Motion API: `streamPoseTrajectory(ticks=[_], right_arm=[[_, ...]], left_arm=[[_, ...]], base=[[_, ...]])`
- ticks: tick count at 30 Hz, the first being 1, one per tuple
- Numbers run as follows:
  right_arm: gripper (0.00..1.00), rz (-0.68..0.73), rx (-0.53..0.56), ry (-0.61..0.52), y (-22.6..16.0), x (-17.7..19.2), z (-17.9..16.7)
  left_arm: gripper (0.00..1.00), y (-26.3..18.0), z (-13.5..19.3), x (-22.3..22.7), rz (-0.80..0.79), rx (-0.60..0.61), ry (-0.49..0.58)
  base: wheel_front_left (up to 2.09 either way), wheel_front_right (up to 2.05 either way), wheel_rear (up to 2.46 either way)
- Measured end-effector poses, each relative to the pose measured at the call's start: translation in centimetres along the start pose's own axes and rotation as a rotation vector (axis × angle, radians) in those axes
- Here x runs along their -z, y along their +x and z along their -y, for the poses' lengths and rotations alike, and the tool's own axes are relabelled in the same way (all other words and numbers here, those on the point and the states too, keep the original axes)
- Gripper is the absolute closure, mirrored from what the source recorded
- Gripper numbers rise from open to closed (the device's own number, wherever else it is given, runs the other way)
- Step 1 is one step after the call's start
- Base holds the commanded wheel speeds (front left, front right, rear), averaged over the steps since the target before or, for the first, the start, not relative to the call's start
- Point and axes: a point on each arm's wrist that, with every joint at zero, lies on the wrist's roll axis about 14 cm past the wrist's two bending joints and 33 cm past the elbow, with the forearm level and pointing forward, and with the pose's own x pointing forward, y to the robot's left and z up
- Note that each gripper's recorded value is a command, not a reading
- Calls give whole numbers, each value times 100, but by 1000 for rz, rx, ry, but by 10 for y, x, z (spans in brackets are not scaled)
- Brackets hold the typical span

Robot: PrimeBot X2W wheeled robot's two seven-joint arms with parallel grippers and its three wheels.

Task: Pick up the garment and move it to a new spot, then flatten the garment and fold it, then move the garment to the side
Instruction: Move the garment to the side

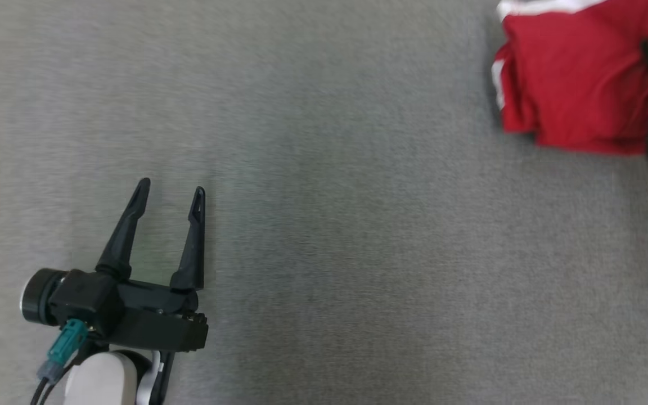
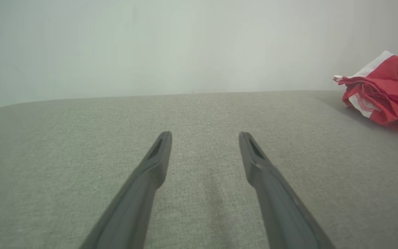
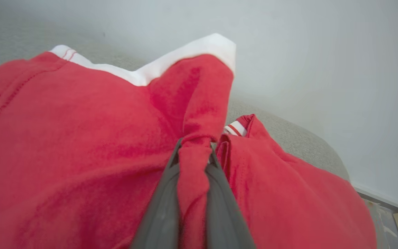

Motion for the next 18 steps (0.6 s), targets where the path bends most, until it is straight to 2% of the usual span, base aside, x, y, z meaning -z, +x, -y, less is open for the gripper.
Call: streamPoseTrajectory(ticks=[4, 11, 12, 18], right_arm=[[100, -30, 60, -5, -4, 1, 40], [100, -163, 145, -70, -23, 24, 96], [100, -204, 172, -83, -31, 30, 112], [100, -266, 224, -115, -41, 36, 140]], left_arm=[[0, 16, 11, 18, -21, 54, -2], [0, 34, 34, 41, -36, 137, -21], [0, 37, 40, 46, -36, 158, -29], [0, 43, 51, 50, -24, 193, -46]], base=[[0, 0, 0], [0, 0, 0], [0, 0, 0], [0, 0, 0]])
